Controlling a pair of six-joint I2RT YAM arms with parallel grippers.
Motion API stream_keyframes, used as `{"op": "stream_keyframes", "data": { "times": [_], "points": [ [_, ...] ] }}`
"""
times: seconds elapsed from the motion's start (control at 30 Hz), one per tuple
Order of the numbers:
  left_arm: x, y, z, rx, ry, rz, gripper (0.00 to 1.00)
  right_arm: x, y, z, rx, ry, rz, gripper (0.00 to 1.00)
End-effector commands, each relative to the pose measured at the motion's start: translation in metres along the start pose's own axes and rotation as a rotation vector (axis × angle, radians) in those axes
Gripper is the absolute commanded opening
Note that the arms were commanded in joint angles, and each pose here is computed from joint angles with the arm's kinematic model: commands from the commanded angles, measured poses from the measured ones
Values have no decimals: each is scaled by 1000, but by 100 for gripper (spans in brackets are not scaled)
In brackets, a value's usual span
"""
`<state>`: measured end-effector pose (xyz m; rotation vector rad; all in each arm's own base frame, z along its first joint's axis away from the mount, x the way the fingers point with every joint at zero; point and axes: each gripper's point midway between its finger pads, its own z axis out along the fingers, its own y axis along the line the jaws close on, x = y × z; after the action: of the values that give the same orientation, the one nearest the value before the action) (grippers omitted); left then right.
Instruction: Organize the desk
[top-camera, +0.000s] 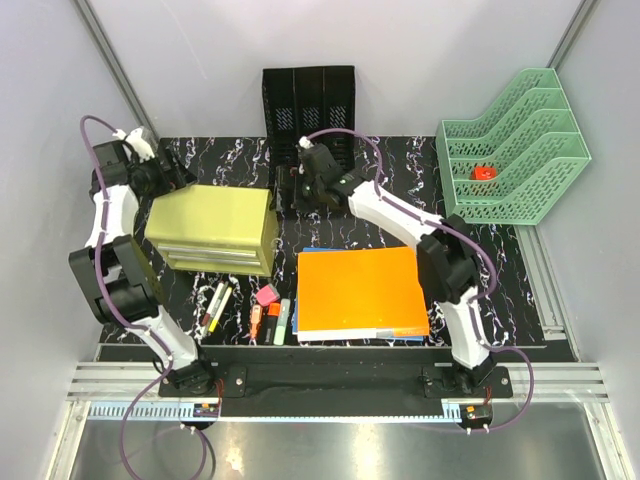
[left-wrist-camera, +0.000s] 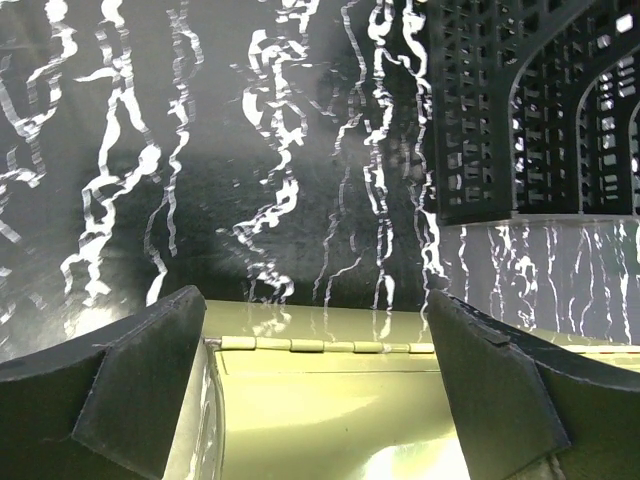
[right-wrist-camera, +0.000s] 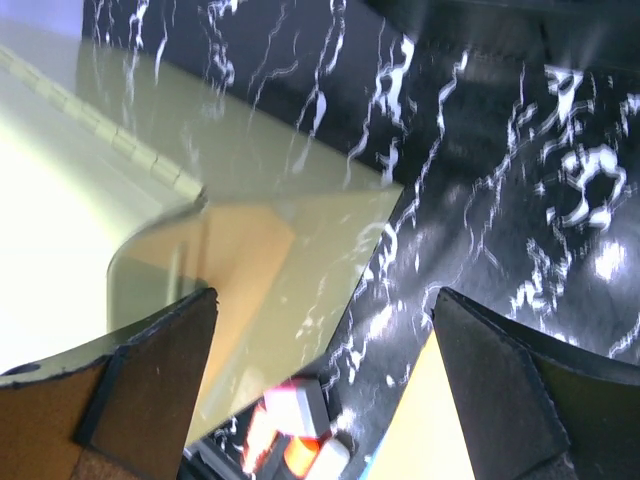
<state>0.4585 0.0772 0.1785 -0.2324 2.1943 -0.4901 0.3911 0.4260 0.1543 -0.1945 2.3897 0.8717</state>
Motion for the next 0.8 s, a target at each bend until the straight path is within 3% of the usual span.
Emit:
{"op": "stream_keyframes", "data": {
  "times": [0.0,0.27,0.47,0.53,0.6,0.63,0.67,0.7,0.77],
  "points": [
    [50,11,-25,-53,133,-72,97,-30,59,13,-187,-26,8,100],
    [65,28,-41,-115,133,-86,97,-31,86,54,-284,51,80,100],
    [70,37,-53,-161,125,-83,98,-46,107,58,-355,15,81,100],
    [66,39,-57,-171,110,-88,99,-54,99,46,-297,-16,43,100],
    [60,41,-58,-179,97,-96,99,-53,64,49,-154,-42,-19,100],
    [54,41,-59,-180,86,-92,99,-75,62,22,-131,-100,-60,100],
    [52,43,-57,-182,86,-95,99,-67,33,25,-34,-89,-61,100],
    [50,43,-56,-181,84,-94,99,-81,39,-4,-22,-134,-75,100],
    [47,47,-53,-188,83,-99,99,-73,8,-18,92,-129,-117,100]
  ]
}}
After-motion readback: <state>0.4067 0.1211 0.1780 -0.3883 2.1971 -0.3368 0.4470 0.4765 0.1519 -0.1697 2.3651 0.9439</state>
